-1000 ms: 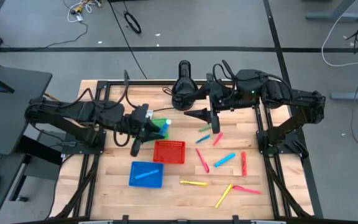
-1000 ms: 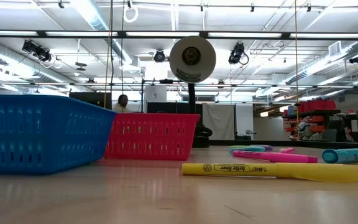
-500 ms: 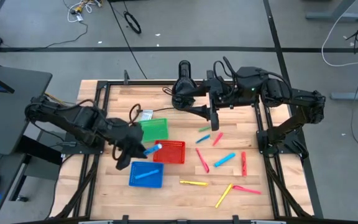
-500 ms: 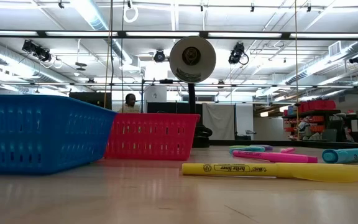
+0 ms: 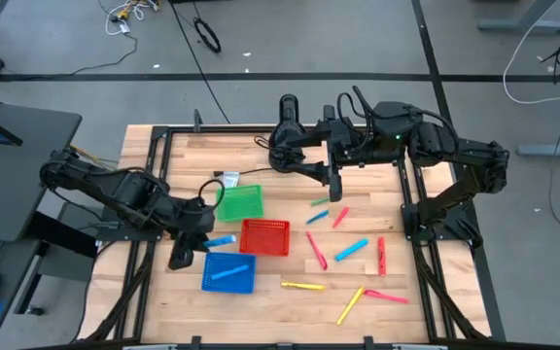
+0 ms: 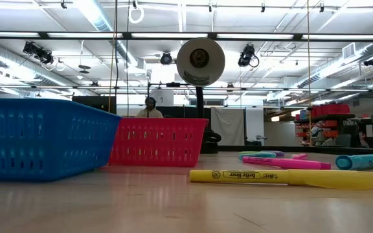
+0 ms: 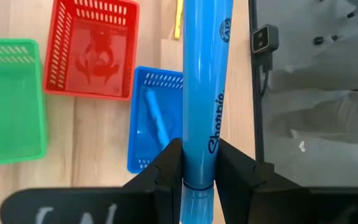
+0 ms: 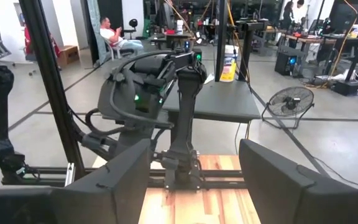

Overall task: Pick & Place Markers
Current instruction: Put the top blue highlighter pen into the blue bin

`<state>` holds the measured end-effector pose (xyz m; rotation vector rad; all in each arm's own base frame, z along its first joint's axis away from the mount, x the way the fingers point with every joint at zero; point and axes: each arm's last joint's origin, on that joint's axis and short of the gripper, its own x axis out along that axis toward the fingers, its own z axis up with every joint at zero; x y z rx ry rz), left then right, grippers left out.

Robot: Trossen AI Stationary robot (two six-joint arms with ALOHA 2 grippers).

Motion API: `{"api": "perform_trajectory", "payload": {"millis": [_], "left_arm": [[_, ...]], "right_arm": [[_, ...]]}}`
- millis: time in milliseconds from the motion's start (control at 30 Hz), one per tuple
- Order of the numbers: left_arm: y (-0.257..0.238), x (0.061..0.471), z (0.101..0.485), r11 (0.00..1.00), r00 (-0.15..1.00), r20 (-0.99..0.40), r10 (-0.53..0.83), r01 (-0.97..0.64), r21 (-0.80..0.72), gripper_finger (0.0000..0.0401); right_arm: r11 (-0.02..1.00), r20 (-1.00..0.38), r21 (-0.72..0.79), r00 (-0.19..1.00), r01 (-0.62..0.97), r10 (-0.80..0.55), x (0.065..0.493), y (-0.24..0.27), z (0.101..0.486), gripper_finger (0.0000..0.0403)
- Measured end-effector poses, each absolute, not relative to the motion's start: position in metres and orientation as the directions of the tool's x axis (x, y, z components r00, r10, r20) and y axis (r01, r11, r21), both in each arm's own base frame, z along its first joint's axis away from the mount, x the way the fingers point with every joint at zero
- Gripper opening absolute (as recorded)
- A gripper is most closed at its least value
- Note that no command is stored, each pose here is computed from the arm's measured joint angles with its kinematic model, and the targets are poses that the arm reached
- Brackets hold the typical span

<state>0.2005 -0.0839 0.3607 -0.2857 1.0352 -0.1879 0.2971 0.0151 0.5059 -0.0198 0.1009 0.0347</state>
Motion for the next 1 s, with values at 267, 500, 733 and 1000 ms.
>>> {"api": "perform_trajectory", "payload": {"millis": [267,500,733,1000], "left_arm": [[-0.098,0.228,0.331,0.968,0.379,-0.895,-0.236,0.009,-0.251,0.0073],[-0.115,0.245,0.306,0.986,0.303,-0.938,-0.166,0.027,-0.166,0.0073],[-0.130,0.261,0.273,0.985,0.225,-0.959,-0.173,0.020,-0.173,0.0073],[-0.141,0.269,0.246,0.982,0.195,-0.963,-0.186,0.013,-0.187,0.0073]], "right_arm": [[0.999,-0.101,-0.019,0.994,-0.035,0.033,0.297,0.015,0.506,0.0247],[0.998,-0.101,-0.048,0.995,-0.033,0.028,0.297,0.013,0.506,0.0247],[0.997,-0.101,-0.071,0.995,-0.031,0.024,0.297,0.012,0.506,0.0247],[0.998,-0.101,-0.067,0.995,-0.014,0.007,0.297,0.007,0.506,0.0247]]}}
